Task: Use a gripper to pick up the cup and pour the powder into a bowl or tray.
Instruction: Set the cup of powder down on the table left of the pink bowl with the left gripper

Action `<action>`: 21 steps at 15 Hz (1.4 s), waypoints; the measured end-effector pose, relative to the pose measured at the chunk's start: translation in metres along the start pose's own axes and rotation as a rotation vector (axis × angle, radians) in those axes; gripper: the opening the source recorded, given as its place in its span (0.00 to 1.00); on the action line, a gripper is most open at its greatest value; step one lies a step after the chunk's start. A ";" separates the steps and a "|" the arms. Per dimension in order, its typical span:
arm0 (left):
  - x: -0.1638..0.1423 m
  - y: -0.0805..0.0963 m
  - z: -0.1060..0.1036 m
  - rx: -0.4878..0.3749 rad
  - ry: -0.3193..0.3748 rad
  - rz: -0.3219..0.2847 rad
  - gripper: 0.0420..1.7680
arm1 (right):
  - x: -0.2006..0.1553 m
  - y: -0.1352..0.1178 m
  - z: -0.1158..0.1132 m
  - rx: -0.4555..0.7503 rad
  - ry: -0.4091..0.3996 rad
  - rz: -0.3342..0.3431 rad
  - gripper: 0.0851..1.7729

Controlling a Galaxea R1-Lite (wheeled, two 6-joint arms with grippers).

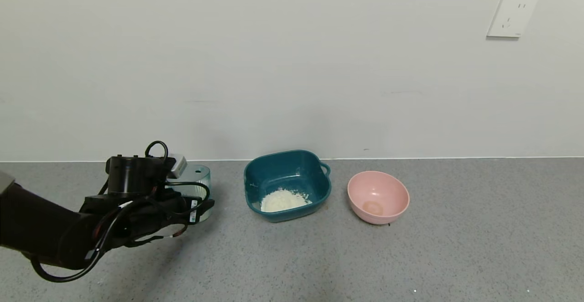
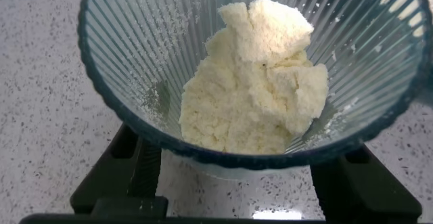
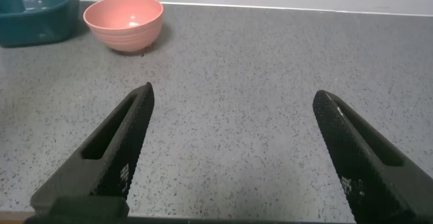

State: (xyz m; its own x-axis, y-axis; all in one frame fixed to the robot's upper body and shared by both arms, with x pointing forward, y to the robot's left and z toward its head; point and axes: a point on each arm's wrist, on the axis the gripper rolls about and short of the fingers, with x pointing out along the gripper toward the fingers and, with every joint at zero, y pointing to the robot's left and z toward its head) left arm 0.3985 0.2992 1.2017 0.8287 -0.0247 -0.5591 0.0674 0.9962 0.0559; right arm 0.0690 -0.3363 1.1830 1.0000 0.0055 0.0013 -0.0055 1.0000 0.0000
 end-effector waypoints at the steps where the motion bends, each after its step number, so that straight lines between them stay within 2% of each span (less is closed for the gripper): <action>1: 0.003 0.000 -0.003 0.002 0.011 -0.001 0.70 | 0.000 0.000 0.000 0.000 0.000 0.000 0.96; 5: 0.014 -0.003 -0.013 0.008 0.052 -0.007 0.70 | 0.000 0.000 0.000 0.000 0.000 0.000 0.96; 19: 0.031 -0.005 -0.021 0.015 0.067 -0.009 0.70 | 0.000 0.000 0.000 0.000 0.000 0.000 0.96; 21: 0.031 -0.006 -0.021 0.016 0.067 -0.011 0.78 | 0.000 0.000 0.000 0.000 0.000 0.000 0.96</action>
State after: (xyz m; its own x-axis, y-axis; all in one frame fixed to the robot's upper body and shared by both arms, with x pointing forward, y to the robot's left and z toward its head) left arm 0.4122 0.2945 1.1667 0.7888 -0.0294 -0.6140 0.0858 0.9943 0.0627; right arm 0.0690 -0.3363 1.1830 1.0000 0.0055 0.0013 -0.0055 1.0000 0.0000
